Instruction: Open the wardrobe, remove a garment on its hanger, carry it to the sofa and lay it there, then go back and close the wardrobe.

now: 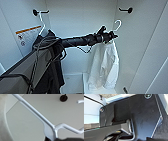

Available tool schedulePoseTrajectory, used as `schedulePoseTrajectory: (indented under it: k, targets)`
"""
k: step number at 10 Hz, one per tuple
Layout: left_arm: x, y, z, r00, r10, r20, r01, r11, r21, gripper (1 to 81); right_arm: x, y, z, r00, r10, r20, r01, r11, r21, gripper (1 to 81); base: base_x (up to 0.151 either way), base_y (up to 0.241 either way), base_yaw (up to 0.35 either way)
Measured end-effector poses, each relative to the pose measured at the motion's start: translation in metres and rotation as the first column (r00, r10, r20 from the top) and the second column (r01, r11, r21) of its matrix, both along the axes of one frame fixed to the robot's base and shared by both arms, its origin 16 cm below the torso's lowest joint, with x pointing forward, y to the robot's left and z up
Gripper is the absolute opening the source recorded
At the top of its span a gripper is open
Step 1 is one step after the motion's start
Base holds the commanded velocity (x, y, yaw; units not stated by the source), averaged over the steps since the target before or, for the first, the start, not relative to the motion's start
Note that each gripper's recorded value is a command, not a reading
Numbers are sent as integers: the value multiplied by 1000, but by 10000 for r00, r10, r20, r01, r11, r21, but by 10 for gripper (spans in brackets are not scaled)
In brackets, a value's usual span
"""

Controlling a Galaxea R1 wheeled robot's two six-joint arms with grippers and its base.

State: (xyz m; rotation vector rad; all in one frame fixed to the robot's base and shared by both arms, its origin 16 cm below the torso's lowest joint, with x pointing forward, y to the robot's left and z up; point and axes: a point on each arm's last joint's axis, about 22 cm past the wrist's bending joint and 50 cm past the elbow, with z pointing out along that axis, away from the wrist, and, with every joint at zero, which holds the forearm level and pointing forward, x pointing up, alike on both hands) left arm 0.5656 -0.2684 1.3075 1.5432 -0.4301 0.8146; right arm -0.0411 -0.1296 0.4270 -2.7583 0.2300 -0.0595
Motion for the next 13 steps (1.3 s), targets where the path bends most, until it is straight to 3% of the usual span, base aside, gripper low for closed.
schedulePoseTrajectory:
  k: [2,5,8,13]
  targets:
    - [-15,-10,8,9997,-214,148,215,9997,-70,10,2,0,0,10000,-4,96,4,10000,-3,811,0,0,0]
    - [-7,-5,-31,9988,-131,-476,131,9999,2,10,1,0,0,10000,-5,77,5,10000,2,811,-21,0,0]
    - [0,0,-36,9987,-7,-517,10,10000,57,10,11,-1,0,9998,-17,188,17,10000,-8,811,-81,0,0]
    - [-18,-6,-38,9984,-380,-420,382,9993,57,10,2,0,0,9999,-17,101,17,10000,2,811,-111,0,0]
